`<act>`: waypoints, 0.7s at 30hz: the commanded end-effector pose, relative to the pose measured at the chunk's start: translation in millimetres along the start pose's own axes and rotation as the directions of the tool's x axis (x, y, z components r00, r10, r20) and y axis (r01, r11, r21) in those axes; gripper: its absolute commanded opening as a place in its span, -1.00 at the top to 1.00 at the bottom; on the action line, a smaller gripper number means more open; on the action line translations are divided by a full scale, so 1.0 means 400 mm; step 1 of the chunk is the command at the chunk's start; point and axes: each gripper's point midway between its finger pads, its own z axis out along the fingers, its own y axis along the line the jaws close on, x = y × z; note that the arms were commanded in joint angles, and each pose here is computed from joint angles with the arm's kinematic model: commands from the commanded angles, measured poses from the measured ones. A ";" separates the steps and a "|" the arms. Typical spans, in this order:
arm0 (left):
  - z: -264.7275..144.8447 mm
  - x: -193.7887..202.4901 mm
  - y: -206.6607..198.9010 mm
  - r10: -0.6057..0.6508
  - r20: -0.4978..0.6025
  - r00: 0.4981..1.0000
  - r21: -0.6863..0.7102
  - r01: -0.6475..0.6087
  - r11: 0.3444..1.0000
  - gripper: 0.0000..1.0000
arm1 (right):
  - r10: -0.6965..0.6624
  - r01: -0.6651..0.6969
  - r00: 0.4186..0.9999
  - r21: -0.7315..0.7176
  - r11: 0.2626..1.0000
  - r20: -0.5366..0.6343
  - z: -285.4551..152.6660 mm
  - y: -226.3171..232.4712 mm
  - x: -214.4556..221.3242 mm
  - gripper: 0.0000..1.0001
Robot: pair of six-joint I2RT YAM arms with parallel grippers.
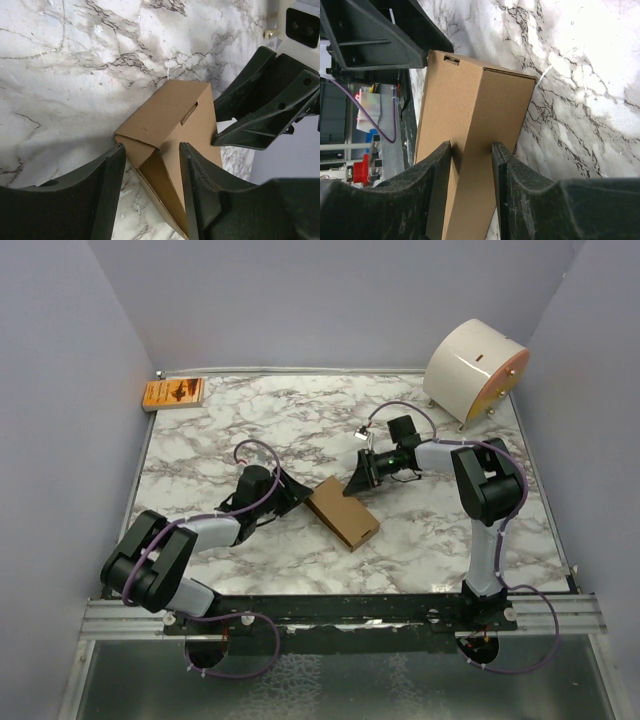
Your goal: Fold the paper box
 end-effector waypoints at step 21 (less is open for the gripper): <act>0.035 0.000 0.006 0.045 -0.034 0.998 -0.045 -0.047 0.998 1.00 | -0.022 0.022 0.999 0.029 0.999 -0.026 0.029 -0.009 0.020 0.28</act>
